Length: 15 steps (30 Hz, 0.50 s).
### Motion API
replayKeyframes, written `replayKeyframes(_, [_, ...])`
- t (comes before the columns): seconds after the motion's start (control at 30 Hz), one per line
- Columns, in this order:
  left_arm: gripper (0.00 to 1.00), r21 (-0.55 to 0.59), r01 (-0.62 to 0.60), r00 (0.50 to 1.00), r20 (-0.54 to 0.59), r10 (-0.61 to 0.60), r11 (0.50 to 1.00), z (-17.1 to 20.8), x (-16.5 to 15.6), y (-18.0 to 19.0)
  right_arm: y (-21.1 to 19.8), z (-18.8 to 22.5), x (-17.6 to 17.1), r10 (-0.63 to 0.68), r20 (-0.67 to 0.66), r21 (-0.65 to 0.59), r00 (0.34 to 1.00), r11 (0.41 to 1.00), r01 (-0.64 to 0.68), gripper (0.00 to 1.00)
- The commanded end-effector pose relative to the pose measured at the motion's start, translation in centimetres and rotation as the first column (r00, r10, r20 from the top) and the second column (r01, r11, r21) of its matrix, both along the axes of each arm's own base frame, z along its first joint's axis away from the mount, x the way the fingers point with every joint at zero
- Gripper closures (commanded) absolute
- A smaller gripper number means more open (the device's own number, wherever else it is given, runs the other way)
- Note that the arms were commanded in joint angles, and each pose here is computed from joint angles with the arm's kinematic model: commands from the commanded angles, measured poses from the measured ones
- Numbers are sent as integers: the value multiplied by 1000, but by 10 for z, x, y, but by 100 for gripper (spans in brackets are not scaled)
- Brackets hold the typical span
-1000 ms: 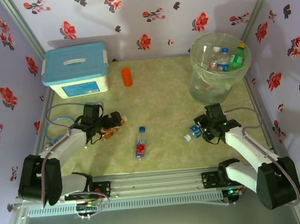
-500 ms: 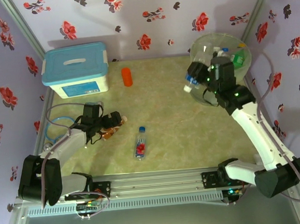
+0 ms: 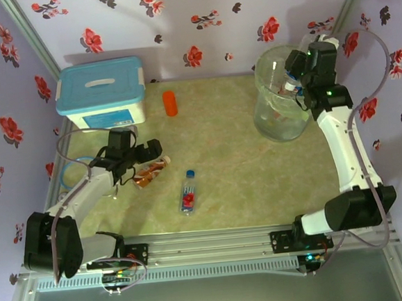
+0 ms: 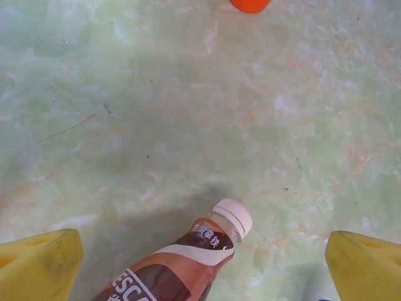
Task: Put the plastic bottles in the bin
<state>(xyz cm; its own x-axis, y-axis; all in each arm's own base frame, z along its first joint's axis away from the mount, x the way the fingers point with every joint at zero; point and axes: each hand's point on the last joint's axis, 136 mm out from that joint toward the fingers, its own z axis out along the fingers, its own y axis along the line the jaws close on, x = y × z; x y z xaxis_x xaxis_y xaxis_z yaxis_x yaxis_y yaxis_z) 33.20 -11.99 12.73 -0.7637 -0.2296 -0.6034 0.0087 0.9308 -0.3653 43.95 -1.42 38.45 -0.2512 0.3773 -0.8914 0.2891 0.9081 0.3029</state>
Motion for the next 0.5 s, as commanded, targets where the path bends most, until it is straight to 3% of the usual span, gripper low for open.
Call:
replayKeyframes(0.0, [0, -4, 7, 1000, -12, -7, 1000, 3, -5, 2, -35, 18, -1, -105, -8, -167, 994, 981, 103, 57])
replayKeyframes(0.27, [0, 2, 11, 1000, -17, -11, 1000, 4, -1, 0, -48, -30, 11, -56, -148, 17, 987, 998, 59, 57])
replayKeyframes(0.47, [0, 12, 14, 1000, -16, -13, 1000, 3, -4, 2, -43, -46, 14, -10, -173, 154, 985, 987, 37, 57])
